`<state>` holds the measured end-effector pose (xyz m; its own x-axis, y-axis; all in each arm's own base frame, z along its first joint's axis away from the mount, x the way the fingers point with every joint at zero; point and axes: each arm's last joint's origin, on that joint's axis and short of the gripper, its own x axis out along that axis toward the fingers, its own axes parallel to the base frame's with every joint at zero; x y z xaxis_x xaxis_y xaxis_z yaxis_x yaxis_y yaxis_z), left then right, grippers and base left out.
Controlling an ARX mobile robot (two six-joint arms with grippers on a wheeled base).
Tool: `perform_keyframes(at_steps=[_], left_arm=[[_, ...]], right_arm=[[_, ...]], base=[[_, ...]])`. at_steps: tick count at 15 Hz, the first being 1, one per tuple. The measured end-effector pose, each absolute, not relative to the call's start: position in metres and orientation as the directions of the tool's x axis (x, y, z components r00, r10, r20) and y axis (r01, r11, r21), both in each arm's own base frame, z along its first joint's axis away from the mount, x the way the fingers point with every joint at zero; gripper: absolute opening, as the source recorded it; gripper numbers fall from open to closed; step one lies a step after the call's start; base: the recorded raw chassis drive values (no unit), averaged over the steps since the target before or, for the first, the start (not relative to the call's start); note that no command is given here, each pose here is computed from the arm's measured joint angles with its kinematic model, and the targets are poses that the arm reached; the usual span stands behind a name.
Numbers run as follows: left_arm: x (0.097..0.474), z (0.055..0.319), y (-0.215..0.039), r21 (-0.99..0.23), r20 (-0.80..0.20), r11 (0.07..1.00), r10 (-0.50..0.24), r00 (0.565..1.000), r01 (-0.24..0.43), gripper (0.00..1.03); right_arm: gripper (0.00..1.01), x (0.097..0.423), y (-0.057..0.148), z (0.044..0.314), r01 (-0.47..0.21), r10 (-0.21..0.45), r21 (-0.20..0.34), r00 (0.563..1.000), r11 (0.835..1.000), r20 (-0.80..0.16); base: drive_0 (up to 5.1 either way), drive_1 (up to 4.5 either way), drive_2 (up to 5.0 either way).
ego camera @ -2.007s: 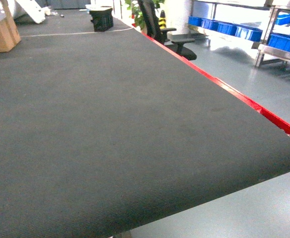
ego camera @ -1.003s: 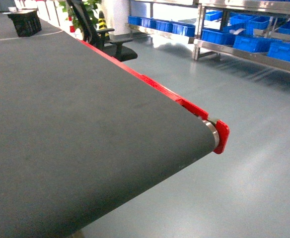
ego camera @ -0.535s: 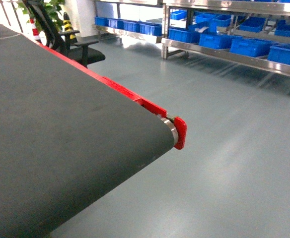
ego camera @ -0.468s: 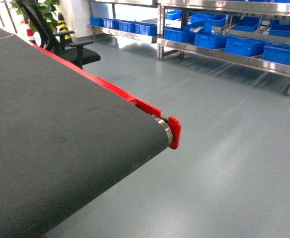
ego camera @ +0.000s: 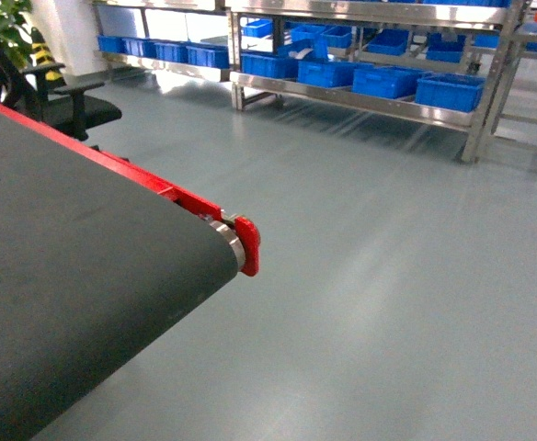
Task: Sort blue parts and orange caps into right shelf containers
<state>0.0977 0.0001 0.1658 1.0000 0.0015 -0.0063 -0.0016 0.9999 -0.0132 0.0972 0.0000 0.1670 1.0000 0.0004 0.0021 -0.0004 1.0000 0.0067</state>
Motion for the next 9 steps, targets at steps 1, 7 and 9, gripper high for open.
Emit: perform_keyframes(at_steps=[1,7,9], left_arm=[[0.0977,0.1658,0.0001,-0.013,-0.006,1.000,0.002,1.000,-0.002,0.42],[0.0977,0.1658,0.0001,-0.013,-0.006,1.000,0.002,1.000,-0.002,0.42],[0.0977,0.1658,0.0001,-0.013,-0.006,1.000,0.002,1.000,-0.002,0.42]], right_arm=[[0.45,0.0972,0.0000,0.1670,0.000,0.000,0.007,1.000,1.000,0.002],[0.45,0.0972,0.0000,0.1670,0.000,0.000,0.007,1.000,1.000,0.002],[0.45,0.0972,0.0000,0.1670,0.000,0.000,0.007,1.000,1.000,0.002]], base=[[-1.5,-1.49,-1.5],[-1.6,-1.57,-1.6],[-1.6,-1.60,-1.6]])
